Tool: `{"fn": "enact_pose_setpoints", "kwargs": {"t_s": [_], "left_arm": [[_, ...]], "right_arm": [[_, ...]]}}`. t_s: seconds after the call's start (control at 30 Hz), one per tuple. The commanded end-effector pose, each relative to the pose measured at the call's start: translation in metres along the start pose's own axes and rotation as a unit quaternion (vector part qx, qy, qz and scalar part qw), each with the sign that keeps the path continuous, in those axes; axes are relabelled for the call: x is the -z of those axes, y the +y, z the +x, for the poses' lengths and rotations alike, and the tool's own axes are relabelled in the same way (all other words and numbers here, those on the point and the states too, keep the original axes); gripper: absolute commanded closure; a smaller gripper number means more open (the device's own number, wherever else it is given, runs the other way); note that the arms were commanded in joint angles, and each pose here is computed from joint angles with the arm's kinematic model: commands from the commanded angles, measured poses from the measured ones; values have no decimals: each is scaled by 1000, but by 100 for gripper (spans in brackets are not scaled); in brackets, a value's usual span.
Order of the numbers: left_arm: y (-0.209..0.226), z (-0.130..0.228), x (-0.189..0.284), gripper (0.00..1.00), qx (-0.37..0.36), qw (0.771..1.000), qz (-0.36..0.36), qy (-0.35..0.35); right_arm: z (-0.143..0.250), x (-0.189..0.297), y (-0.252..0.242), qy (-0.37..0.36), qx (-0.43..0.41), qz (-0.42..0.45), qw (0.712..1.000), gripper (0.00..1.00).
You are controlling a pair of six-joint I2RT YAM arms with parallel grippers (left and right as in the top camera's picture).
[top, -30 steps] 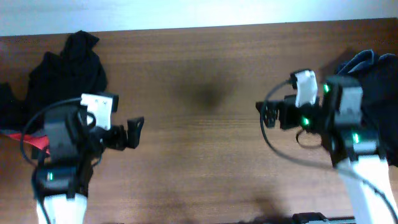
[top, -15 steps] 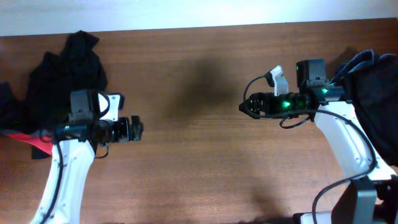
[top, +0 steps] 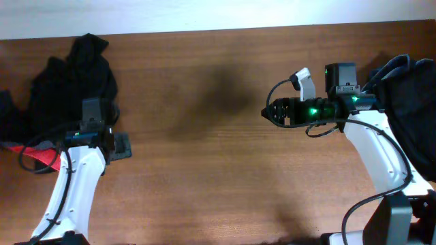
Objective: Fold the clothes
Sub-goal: 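Reach the left gripper to the red-waistband black leggings and grasp, then lift the leggings with the left gripper and carry toward table center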
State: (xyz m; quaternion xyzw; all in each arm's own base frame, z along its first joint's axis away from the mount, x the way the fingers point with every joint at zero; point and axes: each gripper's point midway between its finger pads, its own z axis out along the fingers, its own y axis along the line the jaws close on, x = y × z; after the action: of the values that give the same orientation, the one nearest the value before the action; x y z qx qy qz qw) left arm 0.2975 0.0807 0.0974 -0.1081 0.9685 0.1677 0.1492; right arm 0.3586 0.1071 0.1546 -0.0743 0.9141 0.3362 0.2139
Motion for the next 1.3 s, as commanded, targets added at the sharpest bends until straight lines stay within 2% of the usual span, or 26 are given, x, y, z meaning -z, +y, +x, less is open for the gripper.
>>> {"fn": "enact_pose_setpoints", "kwargs": {"t_s": [0.0,0.07,0.17,0.27,0.6,1.17,1.2,1.27], "left_arm": [[19,0,3,9,10,998,-54,2],[20,3,2,11,12,998,-56,7],[27,7,1,23,25,997,-72,12],[40,9,-1,23,53,993,-100,12],[54,19,-31,23,97,990,-99,19],[29,20,-82,22,88,992,-72,51],[28,21,-84,23,87,992,-72,53],[27,21,-86,38,86,992,-72,55]], "right_arm": [[-10,4,2,-14,16,-2,1000,1],[-11,4,0,-17,18,4,1000,1],[-12,5,0,-18,19,5,1000,1],[-12,4,0,-18,19,5,1000,1],[-13,5,-2,-20,21,9,1000,1],[-15,5,-9,-24,24,31,999,2],[-15,5,-10,-24,24,33,999,1],[-15,5,-11,-24,23,37,999,1]]}}
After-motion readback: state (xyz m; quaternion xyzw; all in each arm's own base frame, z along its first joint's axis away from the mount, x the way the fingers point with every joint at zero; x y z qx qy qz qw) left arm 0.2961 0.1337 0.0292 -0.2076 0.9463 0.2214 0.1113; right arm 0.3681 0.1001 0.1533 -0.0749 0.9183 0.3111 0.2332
